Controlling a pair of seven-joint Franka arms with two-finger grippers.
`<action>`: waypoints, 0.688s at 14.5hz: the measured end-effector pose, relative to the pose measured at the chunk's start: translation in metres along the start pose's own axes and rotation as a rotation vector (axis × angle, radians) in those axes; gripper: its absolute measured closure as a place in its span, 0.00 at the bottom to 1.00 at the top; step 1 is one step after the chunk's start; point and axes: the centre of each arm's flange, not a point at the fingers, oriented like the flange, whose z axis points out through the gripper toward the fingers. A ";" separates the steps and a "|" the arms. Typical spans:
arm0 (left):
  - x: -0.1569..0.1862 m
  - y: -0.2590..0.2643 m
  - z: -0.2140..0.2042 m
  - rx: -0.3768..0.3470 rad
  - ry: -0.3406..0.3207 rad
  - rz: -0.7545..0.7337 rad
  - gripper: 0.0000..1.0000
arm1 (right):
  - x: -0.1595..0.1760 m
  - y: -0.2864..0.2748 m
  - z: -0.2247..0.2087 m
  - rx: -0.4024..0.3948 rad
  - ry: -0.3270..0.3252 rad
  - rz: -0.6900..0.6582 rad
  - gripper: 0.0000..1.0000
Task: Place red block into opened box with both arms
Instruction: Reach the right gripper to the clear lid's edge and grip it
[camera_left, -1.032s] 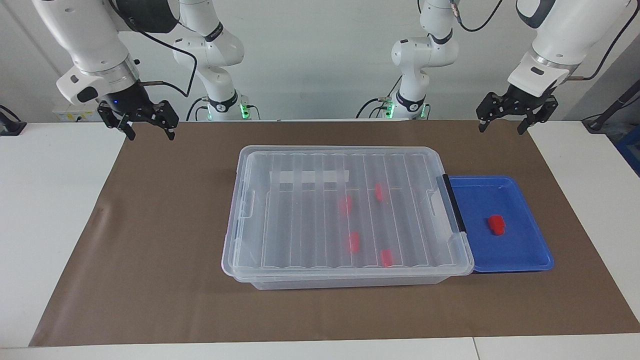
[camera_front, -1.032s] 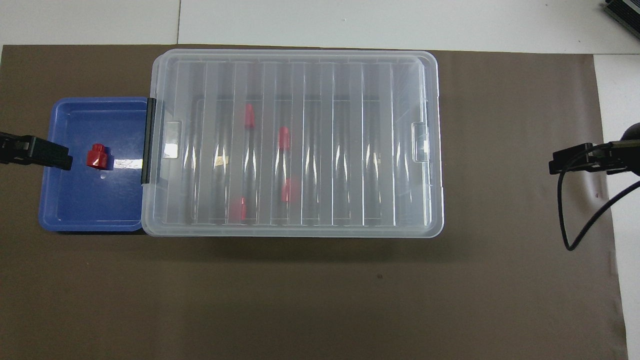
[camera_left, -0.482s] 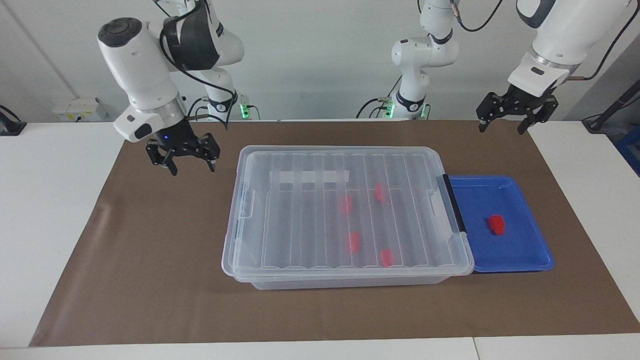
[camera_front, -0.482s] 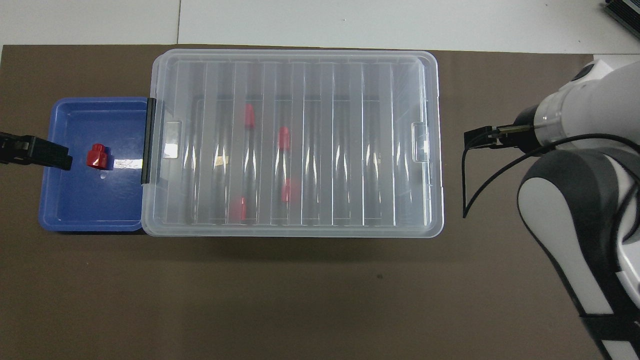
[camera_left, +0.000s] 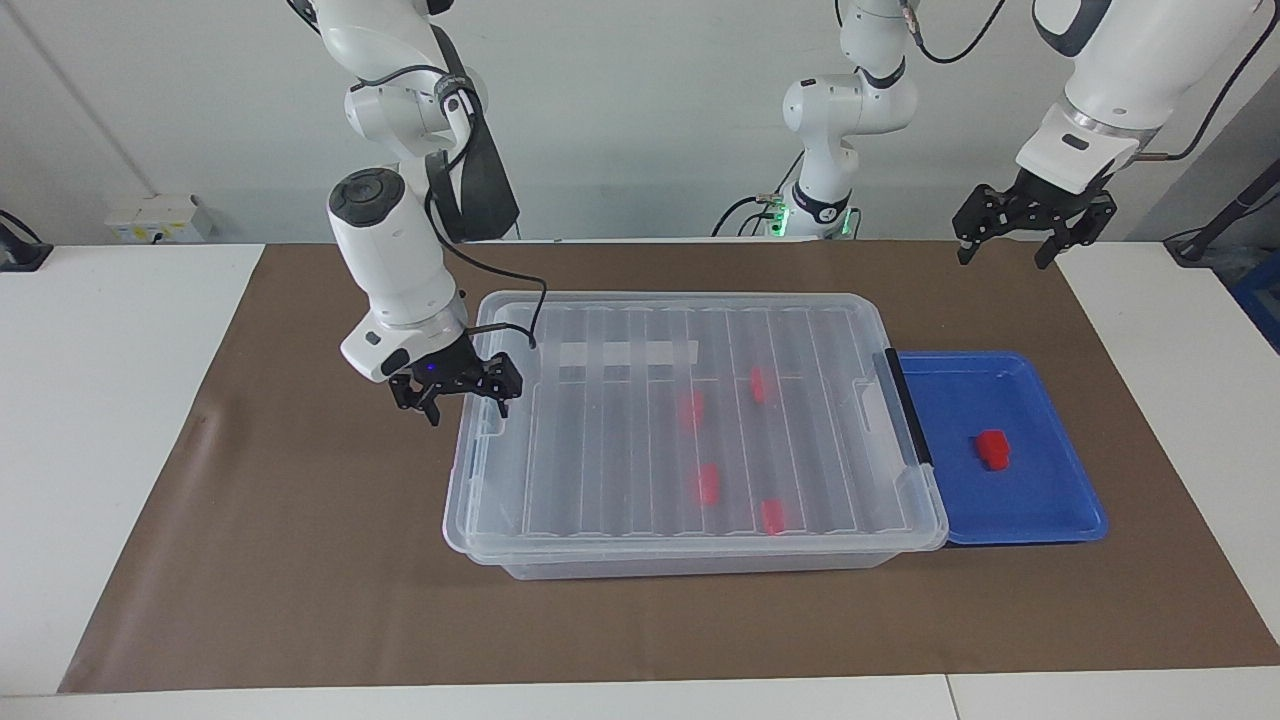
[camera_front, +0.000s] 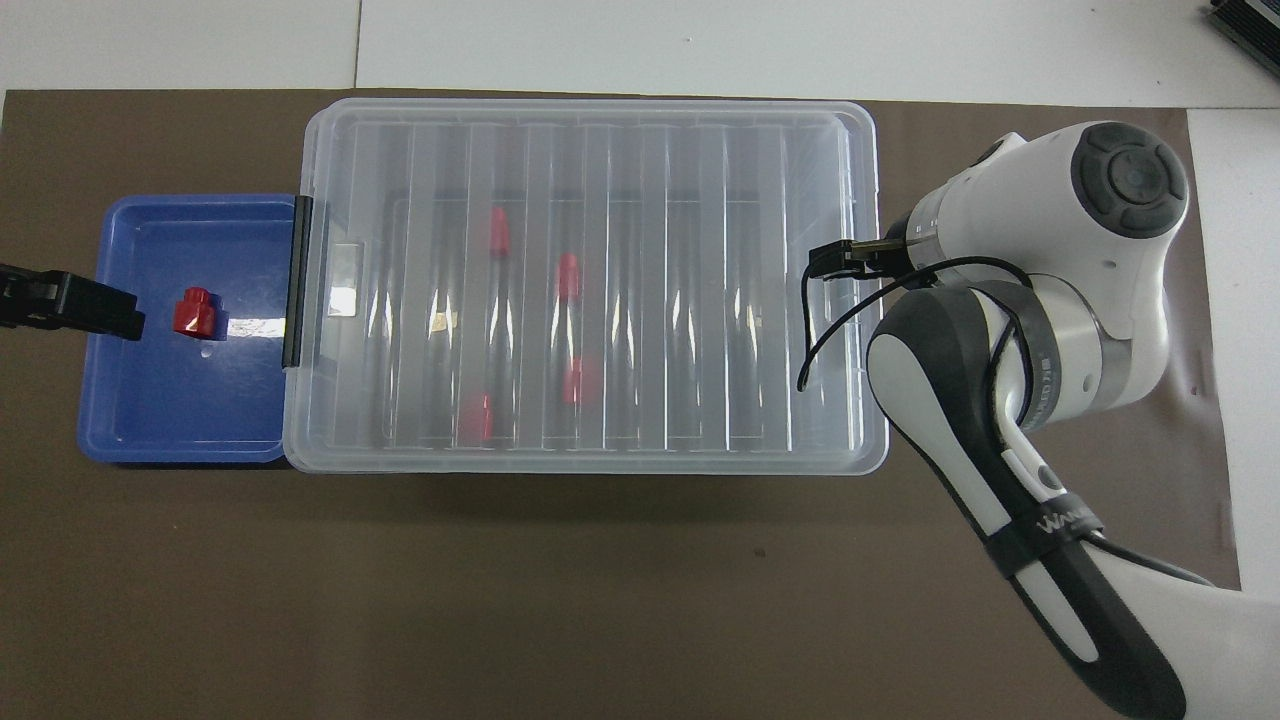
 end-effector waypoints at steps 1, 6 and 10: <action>0.000 0.000 0.000 0.000 0.000 0.000 0.00 | 0.001 0.002 -0.002 -0.001 0.002 0.002 0.00; 0.000 -0.001 0.001 0.000 0.000 -0.001 0.00 | 0.003 0.019 -0.002 -0.027 0.003 0.016 0.00; 0.001 -0.001 0.002 0.000 0.004 -0.001 0.00 | 0.006 0.034 -0.003 -0.055 0.007 0.022 0.00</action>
